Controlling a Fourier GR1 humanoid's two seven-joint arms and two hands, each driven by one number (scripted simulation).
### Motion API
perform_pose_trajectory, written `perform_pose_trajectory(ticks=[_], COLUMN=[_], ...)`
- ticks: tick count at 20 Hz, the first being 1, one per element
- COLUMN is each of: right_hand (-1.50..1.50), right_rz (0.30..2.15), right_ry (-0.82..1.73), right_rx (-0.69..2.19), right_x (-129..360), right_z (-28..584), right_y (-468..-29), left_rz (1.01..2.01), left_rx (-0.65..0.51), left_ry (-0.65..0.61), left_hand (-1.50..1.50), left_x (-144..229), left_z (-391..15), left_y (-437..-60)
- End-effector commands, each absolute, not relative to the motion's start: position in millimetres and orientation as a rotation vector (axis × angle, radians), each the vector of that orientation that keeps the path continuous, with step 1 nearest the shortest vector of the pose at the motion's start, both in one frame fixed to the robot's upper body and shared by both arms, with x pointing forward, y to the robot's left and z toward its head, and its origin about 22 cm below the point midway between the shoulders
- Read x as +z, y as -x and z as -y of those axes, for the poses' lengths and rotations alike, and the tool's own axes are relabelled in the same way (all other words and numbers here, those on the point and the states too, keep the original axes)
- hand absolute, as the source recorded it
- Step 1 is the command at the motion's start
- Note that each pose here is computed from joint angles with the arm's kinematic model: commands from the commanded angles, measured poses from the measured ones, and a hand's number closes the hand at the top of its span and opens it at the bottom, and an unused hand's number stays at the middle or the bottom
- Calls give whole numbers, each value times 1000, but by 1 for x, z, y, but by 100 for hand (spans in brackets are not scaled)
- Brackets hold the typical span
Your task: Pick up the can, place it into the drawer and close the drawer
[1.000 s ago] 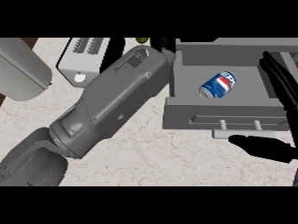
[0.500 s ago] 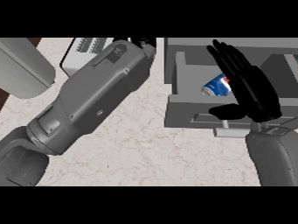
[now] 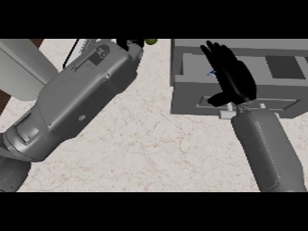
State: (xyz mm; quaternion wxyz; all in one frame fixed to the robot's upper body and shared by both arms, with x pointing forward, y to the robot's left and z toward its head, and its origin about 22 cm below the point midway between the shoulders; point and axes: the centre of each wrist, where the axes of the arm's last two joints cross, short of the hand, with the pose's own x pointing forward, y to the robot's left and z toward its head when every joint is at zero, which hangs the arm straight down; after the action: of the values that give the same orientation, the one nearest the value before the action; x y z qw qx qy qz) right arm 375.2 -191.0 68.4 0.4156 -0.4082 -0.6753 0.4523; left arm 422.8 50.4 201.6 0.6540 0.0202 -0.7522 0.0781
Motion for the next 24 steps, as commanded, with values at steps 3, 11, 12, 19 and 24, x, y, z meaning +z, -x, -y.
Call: perform_pose_trajectory(ticks=[3, 11, 12, 19, 24], right_hand=[-150, -150, -150, -150, -150], right_rz=[1628, 1627, 1657, 1691, 1694], right_ry=[1136, 1220, 1241, 1302, 1367], right_rx=[1177, 1113, 1088, 1059, 1028], right_x=[39, 24, 15, 45, 63], right_z=[186, 189, 195, 191, 201], right_y=[-400, -415, -410, -437, -449], left_rz=[1707, 1722, 1707, 1738, 1731], left_rx=[174, 170, 173, 187, 164], left_ry=[-42, -57, -46, -45, -53], left_hand=[-150, -150, -150, -150, -150], left_x=[217, 213, 224, 220, 225], left_z=[-59, -95, -91, -103, -104], left_y=[-414, -407, -408, -404, -401])
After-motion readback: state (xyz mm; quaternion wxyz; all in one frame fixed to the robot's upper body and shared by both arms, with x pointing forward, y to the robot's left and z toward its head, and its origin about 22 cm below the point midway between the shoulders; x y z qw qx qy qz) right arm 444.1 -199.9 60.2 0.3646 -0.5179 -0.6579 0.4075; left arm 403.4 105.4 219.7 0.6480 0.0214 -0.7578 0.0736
